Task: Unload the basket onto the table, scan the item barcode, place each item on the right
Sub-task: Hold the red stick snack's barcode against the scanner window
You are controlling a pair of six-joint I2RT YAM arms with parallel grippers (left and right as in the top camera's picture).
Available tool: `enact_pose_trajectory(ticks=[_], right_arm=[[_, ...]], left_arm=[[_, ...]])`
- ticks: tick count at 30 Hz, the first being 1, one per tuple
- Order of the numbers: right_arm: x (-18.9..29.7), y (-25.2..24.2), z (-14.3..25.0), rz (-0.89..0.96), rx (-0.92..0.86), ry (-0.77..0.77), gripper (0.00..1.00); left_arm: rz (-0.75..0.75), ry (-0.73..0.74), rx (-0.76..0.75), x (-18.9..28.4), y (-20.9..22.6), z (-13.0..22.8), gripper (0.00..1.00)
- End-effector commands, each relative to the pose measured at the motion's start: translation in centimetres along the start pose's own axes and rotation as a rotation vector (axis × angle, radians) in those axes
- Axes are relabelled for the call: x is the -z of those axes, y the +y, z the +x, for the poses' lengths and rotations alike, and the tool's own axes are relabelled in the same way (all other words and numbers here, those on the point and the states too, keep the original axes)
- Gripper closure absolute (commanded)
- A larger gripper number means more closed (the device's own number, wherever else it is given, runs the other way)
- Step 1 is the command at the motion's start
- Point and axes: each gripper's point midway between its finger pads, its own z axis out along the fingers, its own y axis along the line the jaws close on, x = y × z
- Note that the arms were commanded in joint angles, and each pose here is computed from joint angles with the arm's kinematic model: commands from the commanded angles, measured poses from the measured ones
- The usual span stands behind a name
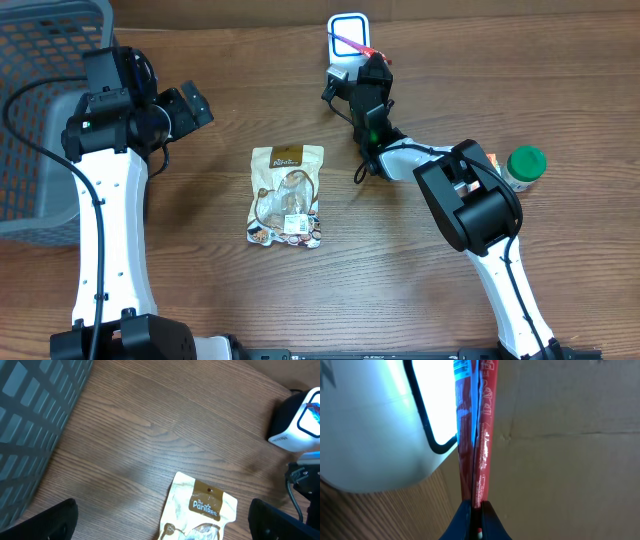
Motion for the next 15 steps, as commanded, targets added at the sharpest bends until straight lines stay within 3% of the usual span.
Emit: enact_pose_trajectory(ticks=[1,7,15], right_arm=[[-0.5,-0.6,0.7,0.022,-0.012,0.034,0.96],[-0.7,-1.8,1.1,0.066,-0.045,0.042,0.96],[-0.7,1.9,1.8,-0.071,0.065,0.067,0.96]], left_arm=[[0.009,-0.035,-0.019,1.1,-0.3,-0.6,0.0],[0.009,-0.035,-0.019,1.1,-0.3,-0.6,0.0],[0.009,-0.035,-0.019,1.1,-0.3,-0.6,0.0]])
